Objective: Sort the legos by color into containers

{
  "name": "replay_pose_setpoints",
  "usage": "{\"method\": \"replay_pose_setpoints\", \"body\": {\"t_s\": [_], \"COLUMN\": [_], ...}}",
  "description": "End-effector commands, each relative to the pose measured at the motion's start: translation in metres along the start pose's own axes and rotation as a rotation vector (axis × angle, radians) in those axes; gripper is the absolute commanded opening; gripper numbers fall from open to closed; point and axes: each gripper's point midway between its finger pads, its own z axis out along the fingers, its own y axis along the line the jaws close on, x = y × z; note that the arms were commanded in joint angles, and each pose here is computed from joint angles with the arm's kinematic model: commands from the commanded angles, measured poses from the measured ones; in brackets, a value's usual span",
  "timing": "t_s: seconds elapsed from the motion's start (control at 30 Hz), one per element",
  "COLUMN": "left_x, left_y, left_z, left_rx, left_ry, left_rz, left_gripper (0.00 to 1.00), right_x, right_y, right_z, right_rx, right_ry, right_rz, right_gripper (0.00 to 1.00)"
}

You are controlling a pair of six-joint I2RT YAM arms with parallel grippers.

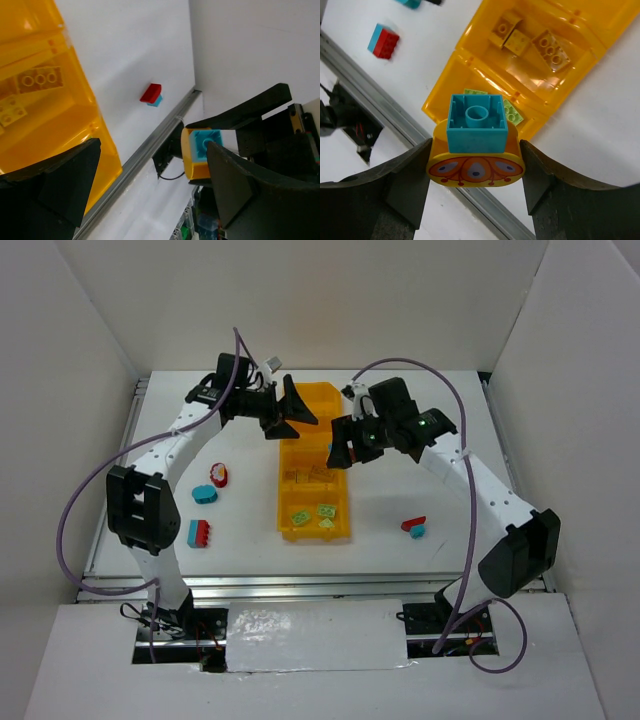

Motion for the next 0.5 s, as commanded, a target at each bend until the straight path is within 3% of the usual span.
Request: {"method": "replay_pose_setpoints", "body": {"t_s": [0.0, 0.47], "left_x": [0.012, 0.045], "left_y": [-0.043, -0.043], "left_z": [-0.017, 0.000], "left_rx": [0.175, 0.172], "left_ry": [0.036, 0.155], "left_rz": [0.041, 0.073], "left_gripper": [0.99, 0.96], "right_x": [-0.016, -0.032], "right_y": [0.017, 0.031], "right_z": [-0.014, 0.014], "right_rx": [-0.020, -0.025], "right_ry": [-0.056, -0.007], "right_rz": [-0.138, -0.162], "right_gripper": [0.02, 0.01]}}
